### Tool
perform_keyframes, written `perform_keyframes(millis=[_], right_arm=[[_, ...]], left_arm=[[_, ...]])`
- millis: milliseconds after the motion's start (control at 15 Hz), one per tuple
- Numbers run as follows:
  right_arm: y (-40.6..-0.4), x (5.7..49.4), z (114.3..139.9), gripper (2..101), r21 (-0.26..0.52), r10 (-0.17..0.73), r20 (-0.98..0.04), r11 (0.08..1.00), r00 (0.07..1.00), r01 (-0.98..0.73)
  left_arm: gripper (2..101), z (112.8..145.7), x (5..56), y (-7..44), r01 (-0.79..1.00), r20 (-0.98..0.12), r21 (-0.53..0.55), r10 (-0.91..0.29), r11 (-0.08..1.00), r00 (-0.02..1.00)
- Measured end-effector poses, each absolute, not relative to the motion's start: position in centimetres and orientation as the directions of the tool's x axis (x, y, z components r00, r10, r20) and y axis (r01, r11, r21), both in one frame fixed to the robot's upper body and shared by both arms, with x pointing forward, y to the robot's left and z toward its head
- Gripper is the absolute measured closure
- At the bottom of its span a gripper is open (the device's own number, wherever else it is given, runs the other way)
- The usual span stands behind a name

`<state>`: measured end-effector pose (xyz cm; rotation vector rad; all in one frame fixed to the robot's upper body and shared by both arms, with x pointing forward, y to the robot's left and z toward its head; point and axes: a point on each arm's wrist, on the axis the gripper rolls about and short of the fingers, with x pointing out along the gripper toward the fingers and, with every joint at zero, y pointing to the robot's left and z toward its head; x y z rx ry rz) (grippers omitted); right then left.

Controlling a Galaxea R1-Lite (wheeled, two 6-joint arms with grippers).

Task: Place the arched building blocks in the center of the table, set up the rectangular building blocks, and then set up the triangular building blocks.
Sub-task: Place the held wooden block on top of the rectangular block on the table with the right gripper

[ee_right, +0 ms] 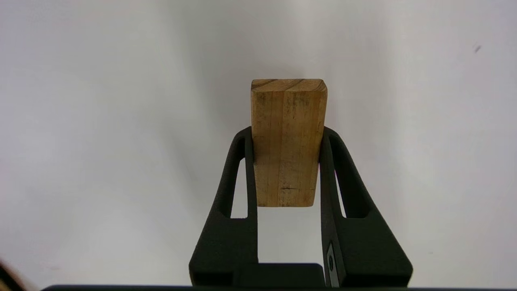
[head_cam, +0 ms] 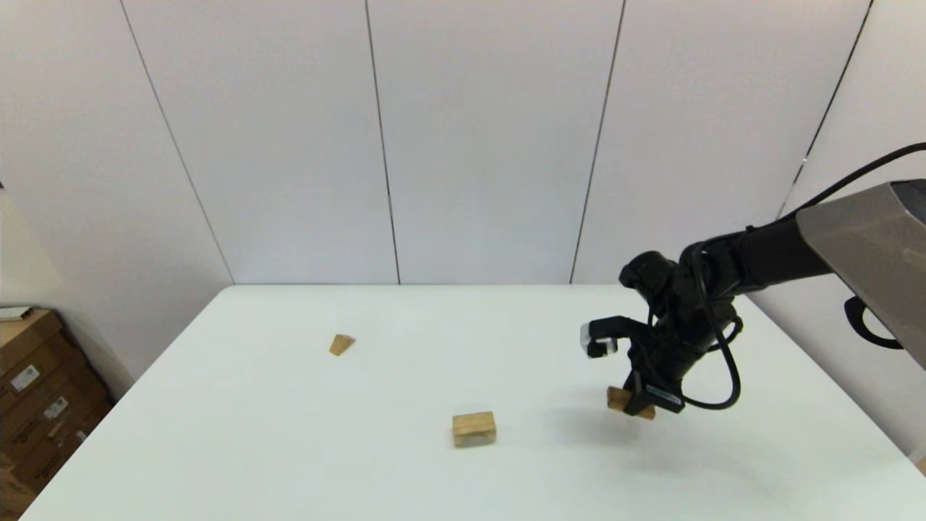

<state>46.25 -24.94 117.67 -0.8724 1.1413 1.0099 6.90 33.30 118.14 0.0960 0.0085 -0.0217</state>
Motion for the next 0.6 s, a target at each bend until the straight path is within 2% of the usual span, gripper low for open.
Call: perform_keyframes(millis=[333, 600], right_arm=[[-20.2, 44.5, 121.4, 78.1, -0.04, 0.207, -0.973, 0.306, 0.107, -0.951], [-16.5, 43.0, 123.6, 78.1, -0.035, 0.218, -0.972, 0.222, 0.084, -0.974]], left_arm=[[5.4, 118.1, 6.9, 33.3, 0.023, -0.01, 0.096, -0.022, 0.995, 1.0], [5.4, 118.1, 6.9, 33.3, 0.022, -0.01, 0.096, -0.021, 0.995, 1.0]])
